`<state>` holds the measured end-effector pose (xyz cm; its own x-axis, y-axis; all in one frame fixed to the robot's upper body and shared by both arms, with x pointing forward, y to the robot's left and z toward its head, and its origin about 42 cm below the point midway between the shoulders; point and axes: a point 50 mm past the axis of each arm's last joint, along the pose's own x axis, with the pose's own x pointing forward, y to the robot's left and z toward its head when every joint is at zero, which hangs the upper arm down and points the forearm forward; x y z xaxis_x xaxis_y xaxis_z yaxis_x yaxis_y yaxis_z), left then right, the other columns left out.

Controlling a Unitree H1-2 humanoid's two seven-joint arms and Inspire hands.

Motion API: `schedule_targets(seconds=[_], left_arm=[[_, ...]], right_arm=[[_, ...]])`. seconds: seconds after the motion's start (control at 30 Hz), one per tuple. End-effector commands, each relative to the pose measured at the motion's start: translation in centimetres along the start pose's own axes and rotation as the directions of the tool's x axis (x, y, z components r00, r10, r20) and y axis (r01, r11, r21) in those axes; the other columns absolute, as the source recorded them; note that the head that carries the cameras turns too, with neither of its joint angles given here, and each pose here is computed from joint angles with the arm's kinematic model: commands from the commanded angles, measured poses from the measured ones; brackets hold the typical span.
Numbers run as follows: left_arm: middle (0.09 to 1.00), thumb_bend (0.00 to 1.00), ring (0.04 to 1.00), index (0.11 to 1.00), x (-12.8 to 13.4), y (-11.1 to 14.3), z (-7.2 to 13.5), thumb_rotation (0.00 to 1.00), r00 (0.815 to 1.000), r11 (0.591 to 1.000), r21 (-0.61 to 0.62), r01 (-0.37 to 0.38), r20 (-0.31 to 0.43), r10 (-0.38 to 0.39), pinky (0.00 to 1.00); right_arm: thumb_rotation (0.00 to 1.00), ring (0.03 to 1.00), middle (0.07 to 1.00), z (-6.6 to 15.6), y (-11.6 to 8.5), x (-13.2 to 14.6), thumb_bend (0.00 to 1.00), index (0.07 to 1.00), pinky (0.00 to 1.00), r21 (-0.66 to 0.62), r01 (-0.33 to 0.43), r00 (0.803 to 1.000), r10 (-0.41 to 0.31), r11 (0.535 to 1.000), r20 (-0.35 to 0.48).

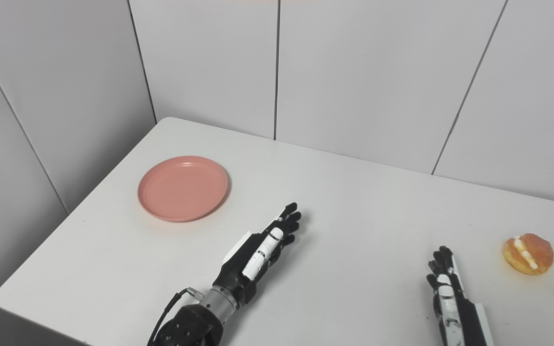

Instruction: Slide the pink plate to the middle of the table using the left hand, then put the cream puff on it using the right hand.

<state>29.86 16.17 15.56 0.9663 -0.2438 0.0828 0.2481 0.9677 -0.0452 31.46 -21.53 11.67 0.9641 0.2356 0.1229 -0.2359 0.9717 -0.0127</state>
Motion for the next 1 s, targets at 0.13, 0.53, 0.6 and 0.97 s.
schedule_targets(seconds=[0.13,0.53,0.6,0.97], left_arm=[[1.000,0.48,1.000,1.000,1.4,0.6,3.0,1.00,0.996,1.000,0.014,0.006,0.091,-0.007,1.00],[1.000,0.45,0.998,0.997,2.9,3.0,5.4,1.00,0.986,0.998,-0.003,-0.059,0.154,0.058,1.00],[0.999,0.44,0.993,0.992,3.1,3.6,6.0,1.00,0.982,0.997,0.010,-0.082,0.174,0.079,1.00],[0.977,0.49,0.968,0.966,3.7,7.7,8.3,1.00,0.951,0.979,0.040,-0.201,0.249,0.185,0.99]], right_arm=[[1.00,1.000,1.000,-1.8,0.4,-1.0,0.13,1.000,1.00,0.022,0.005,0.998,-0.004,1.000,-0.061],[1.00,1.000,1.000,-2.1,0.1,-0.9,0.13,1.000,1.00,0.024,0.000,0.998,0.002,1.000,-0.061],[1.00,1.000,1.000,-2.1,0.0,-0.9,0.14,1.000,1.00,0.022,0.000,0.998,0.002,1.000,-0.061],[1.00,1.000,1.000,-2.2,-0.2,-0.9,0.13,1.000,1.00,0.022,-0.002,0.998,0.003,1.000,-0.065]])
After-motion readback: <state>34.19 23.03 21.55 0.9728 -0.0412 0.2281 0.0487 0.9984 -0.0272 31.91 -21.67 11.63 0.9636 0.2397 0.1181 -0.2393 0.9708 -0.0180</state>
